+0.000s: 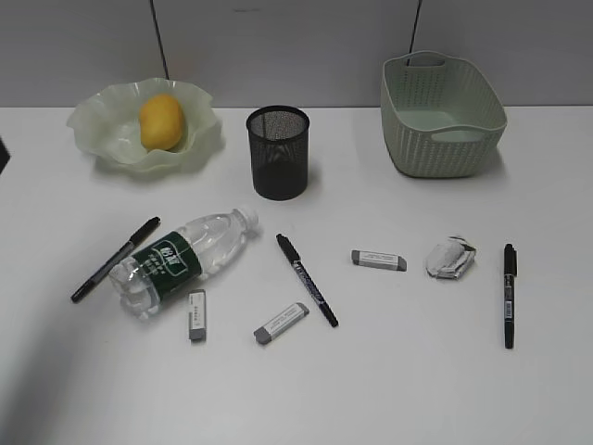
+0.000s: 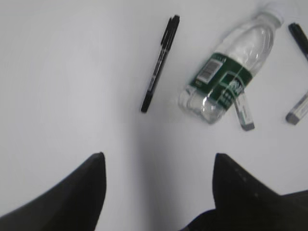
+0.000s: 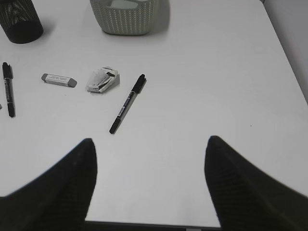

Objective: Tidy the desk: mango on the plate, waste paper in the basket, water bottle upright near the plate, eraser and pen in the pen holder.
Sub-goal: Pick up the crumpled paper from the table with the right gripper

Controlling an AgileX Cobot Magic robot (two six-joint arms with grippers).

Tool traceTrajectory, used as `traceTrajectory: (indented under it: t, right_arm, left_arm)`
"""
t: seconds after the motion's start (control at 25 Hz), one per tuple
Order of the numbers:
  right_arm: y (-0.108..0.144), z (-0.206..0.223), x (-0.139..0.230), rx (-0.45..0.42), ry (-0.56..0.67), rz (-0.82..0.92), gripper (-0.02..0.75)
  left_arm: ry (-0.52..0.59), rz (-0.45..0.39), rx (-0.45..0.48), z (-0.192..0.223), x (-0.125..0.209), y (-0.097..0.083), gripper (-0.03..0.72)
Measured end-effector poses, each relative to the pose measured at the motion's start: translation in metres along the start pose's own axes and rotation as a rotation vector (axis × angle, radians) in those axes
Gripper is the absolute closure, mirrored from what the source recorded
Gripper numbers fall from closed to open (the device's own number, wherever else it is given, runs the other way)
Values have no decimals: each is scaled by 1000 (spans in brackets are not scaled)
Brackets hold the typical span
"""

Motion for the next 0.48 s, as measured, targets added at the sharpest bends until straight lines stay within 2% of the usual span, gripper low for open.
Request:
traceTrajectory:
  t: [0.32,0.48]
  right_arm:
    - [0,0,0,0,0,0,184]
    - [0,0,0,0,0,0,184]
  left_arm:
    - [-243,11,-16,-34,98,-7,165]
    - [-414,27,-21,-54,146,-11,165]
Point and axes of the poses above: a point on each arm's last joint axis where the gripper is mounted, z pointing out along that axis toward the gripper, y along the wrist's bending axis when the last joint is at zero, x = y × z, the point moved 5 cm from there along z, pointing out along that axis toward the gripper, and after that the axes turned 4 degrees about z, right-handed, at the moved point
